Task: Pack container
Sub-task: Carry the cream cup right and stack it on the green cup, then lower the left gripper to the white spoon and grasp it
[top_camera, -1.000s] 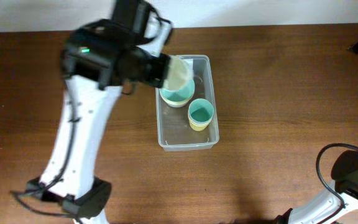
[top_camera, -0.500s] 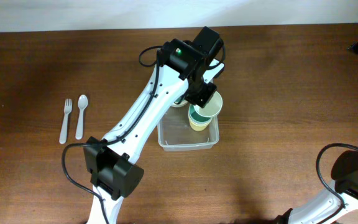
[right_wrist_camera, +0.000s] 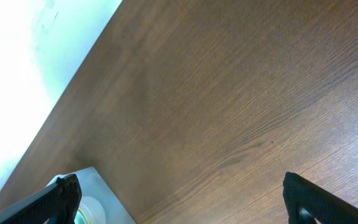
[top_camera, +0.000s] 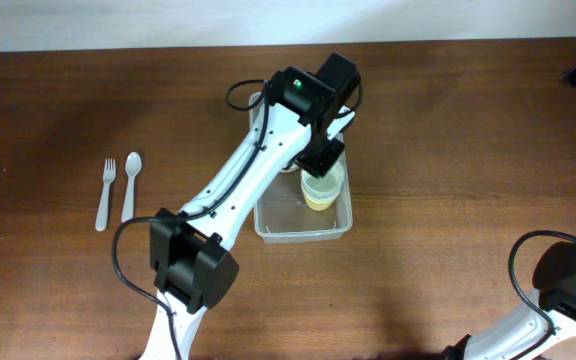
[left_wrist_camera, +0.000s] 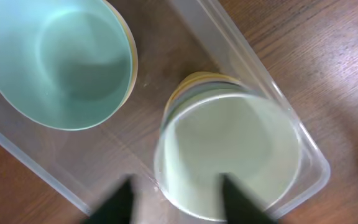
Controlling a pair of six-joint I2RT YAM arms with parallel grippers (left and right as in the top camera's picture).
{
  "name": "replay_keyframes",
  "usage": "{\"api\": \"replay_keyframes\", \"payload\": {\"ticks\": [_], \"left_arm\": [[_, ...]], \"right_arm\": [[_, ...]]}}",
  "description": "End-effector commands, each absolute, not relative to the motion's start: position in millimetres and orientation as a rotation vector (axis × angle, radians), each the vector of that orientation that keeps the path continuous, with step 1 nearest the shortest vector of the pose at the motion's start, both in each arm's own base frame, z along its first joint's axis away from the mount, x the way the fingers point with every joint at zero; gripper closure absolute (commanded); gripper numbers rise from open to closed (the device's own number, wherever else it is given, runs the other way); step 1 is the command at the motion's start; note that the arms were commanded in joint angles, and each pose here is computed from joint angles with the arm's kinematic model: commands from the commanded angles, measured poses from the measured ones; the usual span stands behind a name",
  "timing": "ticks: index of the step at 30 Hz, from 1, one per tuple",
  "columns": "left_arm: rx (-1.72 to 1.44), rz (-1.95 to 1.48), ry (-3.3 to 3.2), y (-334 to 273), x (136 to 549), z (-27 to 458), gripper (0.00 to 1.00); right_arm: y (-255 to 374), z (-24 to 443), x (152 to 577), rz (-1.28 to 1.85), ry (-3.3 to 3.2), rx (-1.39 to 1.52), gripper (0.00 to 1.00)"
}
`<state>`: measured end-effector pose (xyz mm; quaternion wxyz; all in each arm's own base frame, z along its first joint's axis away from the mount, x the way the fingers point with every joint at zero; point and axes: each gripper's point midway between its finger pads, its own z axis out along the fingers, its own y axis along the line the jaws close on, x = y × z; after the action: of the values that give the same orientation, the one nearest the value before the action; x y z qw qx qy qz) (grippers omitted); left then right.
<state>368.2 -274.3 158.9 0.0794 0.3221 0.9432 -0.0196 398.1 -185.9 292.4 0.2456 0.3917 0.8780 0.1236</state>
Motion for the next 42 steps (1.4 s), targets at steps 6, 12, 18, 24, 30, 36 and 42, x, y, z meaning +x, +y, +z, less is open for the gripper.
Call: {"api": "replay_keyframes", "payload": {"ticks": [6, 12, 18, 24, 30, 36, 42], "left_arm": [[0.786, -0.093, 2.679, -228, 382, 256, 0.0], [0.26, 0.203, 2.758, -106, 398, 279, 0.0], [-0.223, 0.234, 2.899, -6, 402, 242, 0.0], [-0.152, 0.019, 3.128, 37, 387, 150, 0.0], [-0.167, 0.011, 3.074, 72, 400, 104, 0.0], [-0.205, 0.016, 3.061, 90, 398, 71, 0.0], [-0.143, 0.019, 3.042, 90, 400, 45, 0.0]], "right_arm": [[-188, 292, 399, 0.333, 2.395, 1.069, 0.01], [-188, 292, 399, 0.333, 2.395, 1.069, 0.01], [-188, 292, 399, 0.333, 2.395, 1.069, 0.01], [-188, 292, 399, 0.333, 2.395, 1.069, 0.01], [-188, 292, 399, 0.333, 2.395, 1.069, 0.01], [-188, 292, 399, 0.333, 2.395, 1.069, 0.01], [-188, 292, 399, 0.333, 2.395, 1.069, 0.01]]}}
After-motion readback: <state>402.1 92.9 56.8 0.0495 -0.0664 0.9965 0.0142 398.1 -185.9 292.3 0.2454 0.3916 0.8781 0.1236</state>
